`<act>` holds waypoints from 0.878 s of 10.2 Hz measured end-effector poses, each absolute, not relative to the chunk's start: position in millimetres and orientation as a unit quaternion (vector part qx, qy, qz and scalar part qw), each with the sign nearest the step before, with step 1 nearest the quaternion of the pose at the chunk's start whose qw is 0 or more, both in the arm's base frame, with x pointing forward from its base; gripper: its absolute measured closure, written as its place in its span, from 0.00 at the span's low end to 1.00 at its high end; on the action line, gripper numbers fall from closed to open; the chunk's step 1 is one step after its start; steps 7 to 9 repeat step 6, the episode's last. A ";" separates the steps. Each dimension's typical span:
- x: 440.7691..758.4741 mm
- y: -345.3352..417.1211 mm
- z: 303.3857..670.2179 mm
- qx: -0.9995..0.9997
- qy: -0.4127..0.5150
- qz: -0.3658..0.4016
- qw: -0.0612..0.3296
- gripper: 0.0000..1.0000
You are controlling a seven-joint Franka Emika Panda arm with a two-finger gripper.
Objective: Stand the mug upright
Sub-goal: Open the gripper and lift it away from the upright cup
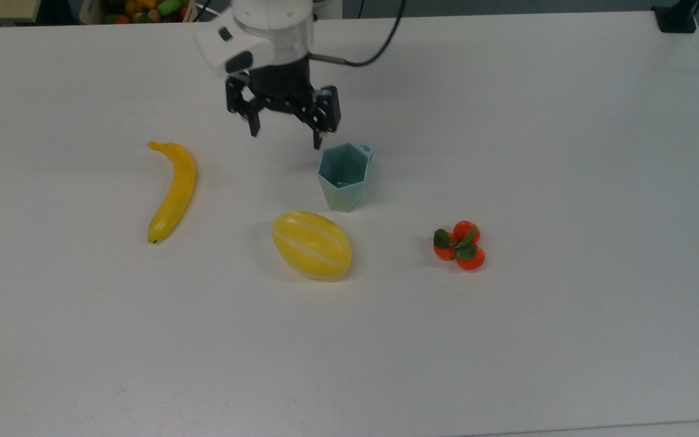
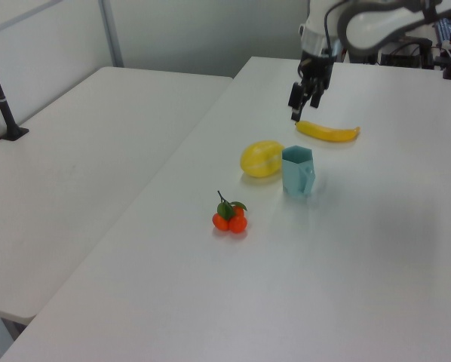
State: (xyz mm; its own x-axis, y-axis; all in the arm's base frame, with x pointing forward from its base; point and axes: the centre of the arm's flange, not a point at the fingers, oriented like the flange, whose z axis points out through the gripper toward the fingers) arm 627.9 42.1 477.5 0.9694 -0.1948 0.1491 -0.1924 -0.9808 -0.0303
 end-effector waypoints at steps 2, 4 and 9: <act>617.7 4.2 518.4 -0.993 0.114 -0.034 0.002 0.00; 602.7 -39.0 546.2 -0.993 0.115 -0.020 0.000 0.00; 590.7 -72.1 554.5 -0.993 0.114 -0.008 0.001 0.00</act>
